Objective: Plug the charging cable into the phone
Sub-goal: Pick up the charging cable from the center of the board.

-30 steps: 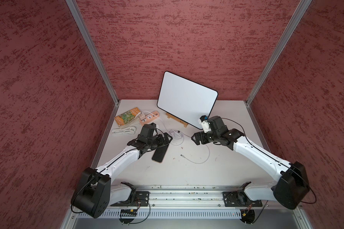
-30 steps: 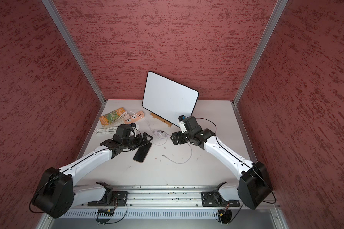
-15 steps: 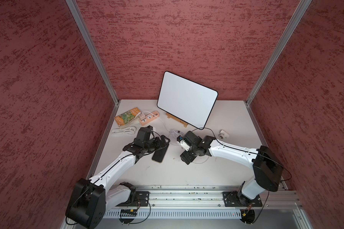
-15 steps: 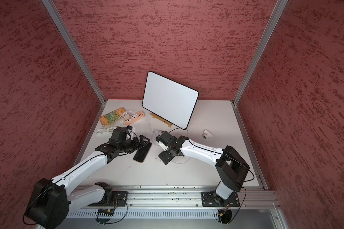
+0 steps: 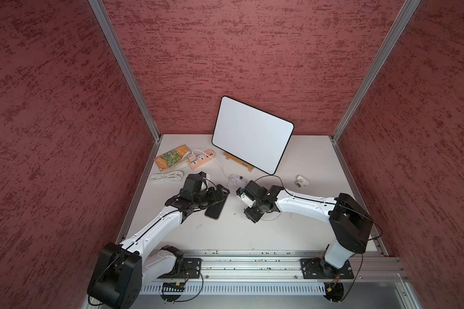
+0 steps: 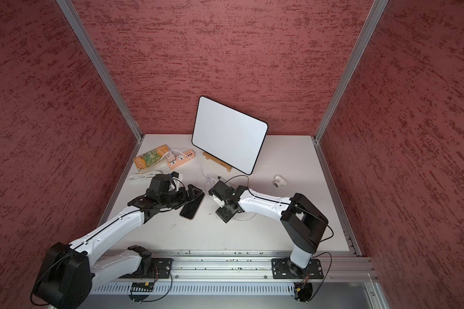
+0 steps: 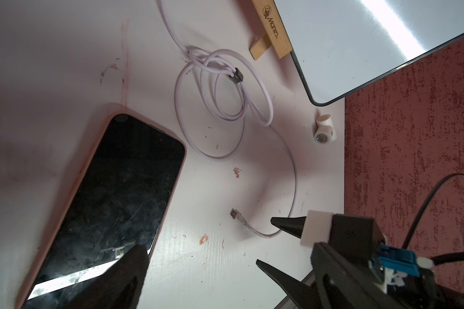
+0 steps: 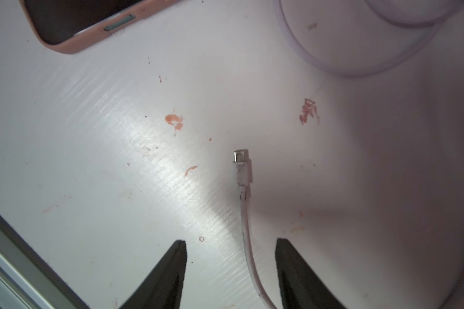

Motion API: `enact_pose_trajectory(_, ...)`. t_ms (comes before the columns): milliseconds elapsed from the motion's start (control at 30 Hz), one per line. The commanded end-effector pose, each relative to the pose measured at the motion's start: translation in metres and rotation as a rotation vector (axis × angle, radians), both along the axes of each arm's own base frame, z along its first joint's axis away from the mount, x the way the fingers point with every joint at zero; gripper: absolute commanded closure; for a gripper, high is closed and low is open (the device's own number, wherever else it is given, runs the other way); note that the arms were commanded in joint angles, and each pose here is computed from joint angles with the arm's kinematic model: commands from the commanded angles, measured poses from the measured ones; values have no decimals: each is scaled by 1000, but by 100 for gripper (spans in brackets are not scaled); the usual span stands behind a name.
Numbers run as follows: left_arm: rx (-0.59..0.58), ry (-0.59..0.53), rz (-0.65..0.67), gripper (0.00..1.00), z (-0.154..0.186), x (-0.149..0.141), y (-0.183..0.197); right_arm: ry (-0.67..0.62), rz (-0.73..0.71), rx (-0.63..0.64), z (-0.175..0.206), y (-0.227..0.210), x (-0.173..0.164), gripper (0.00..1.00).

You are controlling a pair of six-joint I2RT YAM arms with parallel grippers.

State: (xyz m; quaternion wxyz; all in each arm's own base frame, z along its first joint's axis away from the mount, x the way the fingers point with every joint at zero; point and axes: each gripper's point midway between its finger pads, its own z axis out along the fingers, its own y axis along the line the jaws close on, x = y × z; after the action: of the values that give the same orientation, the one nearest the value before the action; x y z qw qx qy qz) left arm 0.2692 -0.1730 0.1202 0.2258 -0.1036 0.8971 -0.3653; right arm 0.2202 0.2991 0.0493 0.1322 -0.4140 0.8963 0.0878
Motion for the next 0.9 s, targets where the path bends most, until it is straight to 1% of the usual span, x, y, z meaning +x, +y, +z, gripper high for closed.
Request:
enact_pose_trajectory(0, -22, -26, -7, 0, 4, 4, -2, -24, 7, -24, -5, 1, 3, 47)
enact_pose_trajectory(167, -23, -21, -6, 0, 0, 3, -2, -8, 11, -60, -17, -2, 3, 53)
enact_pose_trajectory(467, -26, -5, 6, 0, -5, 5, -1, 2, 28, -117, -35, -6, 5, 59)
enact_pose_trajectory(633, -29, -4, 6, 0, -4, 5, -1, 27, 33, -125, -41, -7, 5, 65)
enact_pose_trajectory(667, -29, -4, 9, 0, -4, 5, -1, 33, 35, -124, -41, -7, 5, 67)
enact_pose_trajectory(767, -30, -2, 10, 0, -4, 5, 1, 59, 39, -124, -43, -7, 4, 78)
enact_pose_trajectory(800, -30, -3, 11, 0, -4, 4, 1, 67, 41, -127, -44, -7, 3, 82)
enact_pose_trajectory(867, -32, -3, 12, 0, -4, 4, 2, 77, 44, -136, -46, -9, 3, 93)
